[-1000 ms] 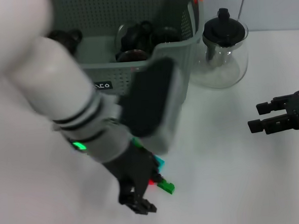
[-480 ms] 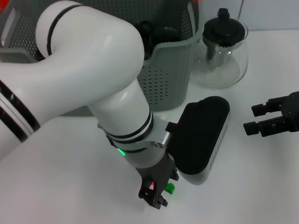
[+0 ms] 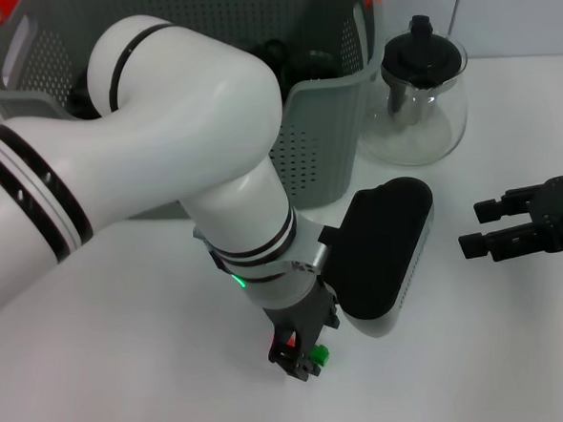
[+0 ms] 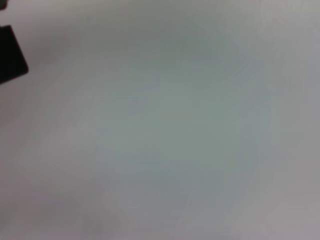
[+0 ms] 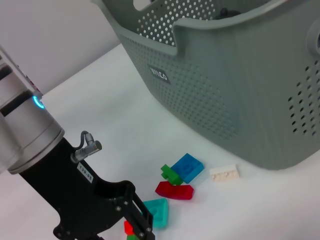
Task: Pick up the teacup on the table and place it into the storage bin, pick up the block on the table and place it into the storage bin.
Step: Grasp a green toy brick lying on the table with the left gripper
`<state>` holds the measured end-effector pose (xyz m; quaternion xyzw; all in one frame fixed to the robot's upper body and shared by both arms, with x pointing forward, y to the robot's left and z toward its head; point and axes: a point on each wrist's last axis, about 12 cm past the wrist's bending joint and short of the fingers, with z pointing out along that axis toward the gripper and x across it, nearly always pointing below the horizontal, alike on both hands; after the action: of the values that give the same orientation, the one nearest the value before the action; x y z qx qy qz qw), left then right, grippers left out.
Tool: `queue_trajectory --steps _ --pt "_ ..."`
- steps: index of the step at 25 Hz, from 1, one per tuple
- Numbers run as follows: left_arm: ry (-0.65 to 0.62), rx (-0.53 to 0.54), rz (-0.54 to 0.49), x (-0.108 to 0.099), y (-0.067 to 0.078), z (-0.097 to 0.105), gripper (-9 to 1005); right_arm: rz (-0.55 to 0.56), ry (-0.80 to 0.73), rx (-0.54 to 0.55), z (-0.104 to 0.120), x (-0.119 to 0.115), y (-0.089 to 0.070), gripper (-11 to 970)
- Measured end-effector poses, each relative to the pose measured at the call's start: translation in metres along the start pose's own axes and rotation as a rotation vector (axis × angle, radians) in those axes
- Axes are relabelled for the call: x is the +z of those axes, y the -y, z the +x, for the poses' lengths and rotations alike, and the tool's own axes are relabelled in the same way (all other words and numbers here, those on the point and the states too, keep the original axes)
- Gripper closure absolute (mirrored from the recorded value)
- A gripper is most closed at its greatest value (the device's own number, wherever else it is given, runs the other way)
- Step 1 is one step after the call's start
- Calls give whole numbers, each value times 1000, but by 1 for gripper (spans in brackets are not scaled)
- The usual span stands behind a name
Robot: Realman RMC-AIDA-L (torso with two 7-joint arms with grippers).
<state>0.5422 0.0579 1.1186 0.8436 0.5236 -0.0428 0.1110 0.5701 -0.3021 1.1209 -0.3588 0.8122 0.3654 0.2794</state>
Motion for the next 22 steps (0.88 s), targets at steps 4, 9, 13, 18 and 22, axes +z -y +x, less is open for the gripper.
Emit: queue_trajectory --steps 4,9,13,18,22 --pt "-2 -2 -3 2 0 0 570 0 1 2 1 0 0 121" --pt "-10 -9 2 4 -1 1 602 0 1 -3 1 1 0 121" --pt "-17 -12 8 6 -1 3 635 0 1 -6 1 1 0 121" --pt "-22 -2 9 8 0 2 670 0 1 -7 1 1 0 122" --pt "-26 -3 12 9 0 3 680 0 1 -7 1 1 0 122"
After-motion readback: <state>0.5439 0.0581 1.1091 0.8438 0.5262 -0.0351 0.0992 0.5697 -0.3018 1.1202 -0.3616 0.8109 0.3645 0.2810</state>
